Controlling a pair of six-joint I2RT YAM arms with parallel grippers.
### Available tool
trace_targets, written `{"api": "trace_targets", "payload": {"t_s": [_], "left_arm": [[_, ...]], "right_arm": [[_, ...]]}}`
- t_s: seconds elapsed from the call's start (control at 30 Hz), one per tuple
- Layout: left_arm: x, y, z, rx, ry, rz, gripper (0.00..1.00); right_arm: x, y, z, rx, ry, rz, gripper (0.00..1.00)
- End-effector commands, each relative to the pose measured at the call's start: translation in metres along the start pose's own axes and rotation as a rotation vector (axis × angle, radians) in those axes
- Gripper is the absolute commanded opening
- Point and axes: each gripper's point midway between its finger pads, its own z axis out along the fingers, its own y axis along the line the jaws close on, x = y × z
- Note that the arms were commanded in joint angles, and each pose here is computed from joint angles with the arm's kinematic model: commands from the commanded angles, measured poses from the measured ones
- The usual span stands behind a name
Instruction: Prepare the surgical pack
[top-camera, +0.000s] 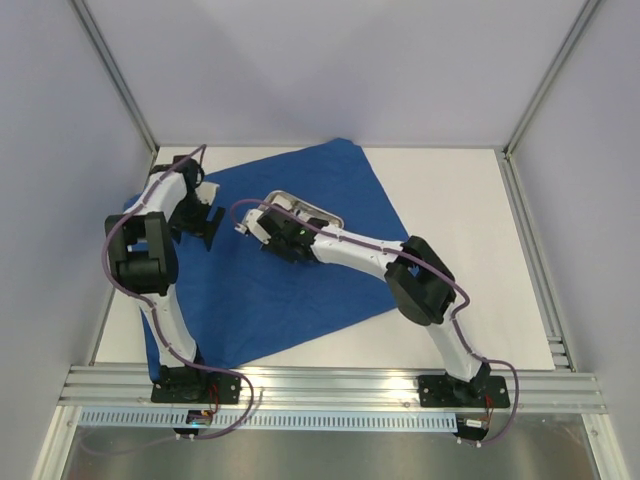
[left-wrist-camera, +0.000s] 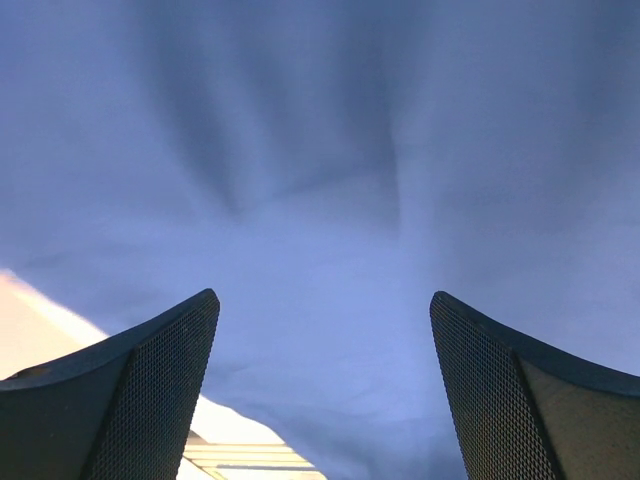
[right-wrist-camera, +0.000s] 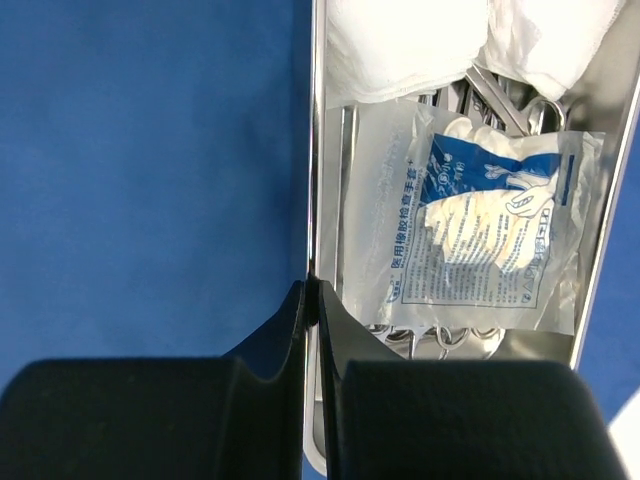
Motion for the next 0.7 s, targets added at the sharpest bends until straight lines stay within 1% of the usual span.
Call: {"api": "trace_targets", "payload": {"t_s": [0.0, 0.07, 0.1, 0.2, 0.27, 0.37, 0.43, 0.53, 0.6, 0.63, 0.67], "left_arm": [[0.008, 0.044, -0.012, -0.052, -0.008, -0.143, 0.95], [0.011, 0.055, -0.013, -0.066, -0.011, -0.159, 0.95], [0.013, 0.059, -0.013, -0.068, -0.012, -0.159, 0.95], [0.013, 0.067, -0.012, -0.1, -0.008, -0.145, 0.96], [0.013, 0.071, -0.011, -0.116, -0.006, -0.14, 0.96], [0.012, 0.083, -0.012, -0.139, -0.014, -0.16, 0.96], [0.014, 0.09, -0.012, -0.142, -0.011, -0.18, 0.96], [0.01, 0.095, -0.015, -0.148, -0.02, -0.17, 0.96], [0.009, 0.096, -0.016, -0.148, -0.023, -0.166, 0.96], [0.008, 0.097, -0.019, -0.153, -0.027, -0.168, 0.96], [0.007, 0.097, -0.02, -0.155, -0.032, -0.165, 0.96]], "right_arm": [[-0.052, 0.031, -0.003, -0.116, -0.142, 0.005, 0.01], [-0.065, 0.047, -0.004, -0.164, -0.167, 0.033, 0.0], [-0.078, 0.051, -0.007, -0.187, -0.196, 0.038, 0.01], [-0.086, 0.067, -0.001, -0.21, -0.195, 0.032, 0.0], [-0.087, 0.08, 0.004, -0.26, -0.195, 0.06, 0.01], [-0.099, 0.093, 0.004, -0.299, -0.218, 0.072, 0.01], [-0.11, 0.101, 0.002, -0.323, -0.237, 0.082, 0.03], [-0.112, 0.116, 0.001, -0.353, -0.239, 0.087, 0.22], [-0.117, 0.114, -0.005, -0.352, -0.249, 0.089, 0.32], [-0.119, 0.113, -0.009, -0.352, -0.25, 0.093, 0.42], [-0.125, 0.109, -0.016, -0.347, -0.264, 0.096, 0.46]]}}
